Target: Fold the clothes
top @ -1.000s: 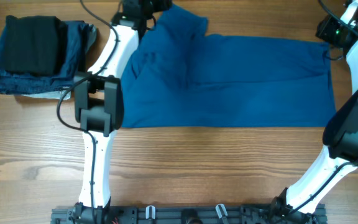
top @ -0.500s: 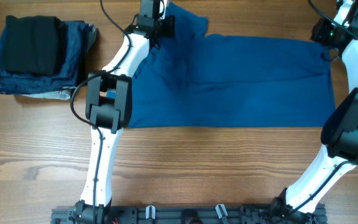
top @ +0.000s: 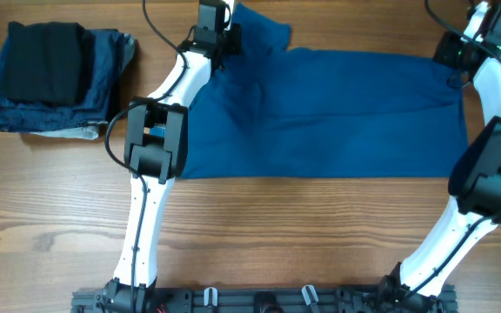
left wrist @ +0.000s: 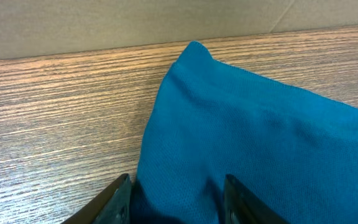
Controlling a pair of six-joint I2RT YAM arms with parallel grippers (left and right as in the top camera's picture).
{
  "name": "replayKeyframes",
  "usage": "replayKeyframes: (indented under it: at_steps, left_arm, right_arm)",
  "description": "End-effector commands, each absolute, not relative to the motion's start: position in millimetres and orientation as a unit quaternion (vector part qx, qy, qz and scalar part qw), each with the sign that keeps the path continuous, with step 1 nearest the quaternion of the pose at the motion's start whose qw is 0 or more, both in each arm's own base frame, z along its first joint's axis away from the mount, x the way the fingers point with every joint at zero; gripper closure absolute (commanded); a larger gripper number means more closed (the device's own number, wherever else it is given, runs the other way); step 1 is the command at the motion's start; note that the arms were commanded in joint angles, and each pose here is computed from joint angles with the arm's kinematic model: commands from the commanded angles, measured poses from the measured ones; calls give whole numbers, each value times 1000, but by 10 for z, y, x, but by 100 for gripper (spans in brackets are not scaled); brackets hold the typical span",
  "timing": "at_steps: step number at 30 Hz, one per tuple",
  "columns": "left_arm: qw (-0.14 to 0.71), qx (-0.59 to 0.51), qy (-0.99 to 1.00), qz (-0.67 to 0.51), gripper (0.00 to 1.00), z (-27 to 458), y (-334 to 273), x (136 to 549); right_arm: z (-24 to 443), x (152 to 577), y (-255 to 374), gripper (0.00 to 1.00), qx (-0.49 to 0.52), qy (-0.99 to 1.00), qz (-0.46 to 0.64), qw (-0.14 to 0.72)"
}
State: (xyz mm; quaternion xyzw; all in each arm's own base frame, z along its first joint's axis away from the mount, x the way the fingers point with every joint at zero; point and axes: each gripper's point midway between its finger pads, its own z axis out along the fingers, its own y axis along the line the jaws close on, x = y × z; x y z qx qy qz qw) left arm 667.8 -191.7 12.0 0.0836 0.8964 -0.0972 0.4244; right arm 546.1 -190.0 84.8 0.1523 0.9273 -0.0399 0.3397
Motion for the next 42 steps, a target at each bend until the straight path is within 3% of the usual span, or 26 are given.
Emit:
replayKeyframes:
  at_steps: [1, 21, 22, 24, 26, 30, 32, 36, 42]
  left_arm:
    - [404, 88, 906, -91, 51, -101, -1941, 6623]
    - [390, 88, 912, -89, 46, -155, -1925, 6578]
    - [390, 88, 912, -89, 44, -155, -1925, 6578]
    - [390, 88, 912, -89, 44, -156, -1924, 6577]
    - [390, 88, 912, -89, 59, -155, -1925, 6578]
    - [394, 88, 911, -89, 87, -108, -1928, 6589]
    - [405, 86, 906, -91, 95, 55, -1913, 6622]
    - [441, 79, 889, -94, 96, 599, -1833, 6712]
    - [472, 62, 875, -91, 96, 1290, -1581, 6726]
  right_arm:
    - [291, 5465, -1942, 36, 143, 939, -51, 308]
    - [-157, 5588, -2196, 30, 128, 933, -108, 320]
    - [-192, 5579, -2195, 36, 129, 934, -107, 317]
    - [-305, 5533, -2185, 63, 131, 938, -103, 304]
    - [-333, 5518, -2175, 79, 131, 939, -102, 300]
    - [-336, 5524, -2150, 86, 129, 940, -95, 301]
    - [-336, 5530, -2139, 92, 137, 939, -88, 303]
    - [-248, 5560, -2140, 96, 142, 935, -85, 312]
    - [377, 5642, -1954, 96, 129, 926, -34, 352]
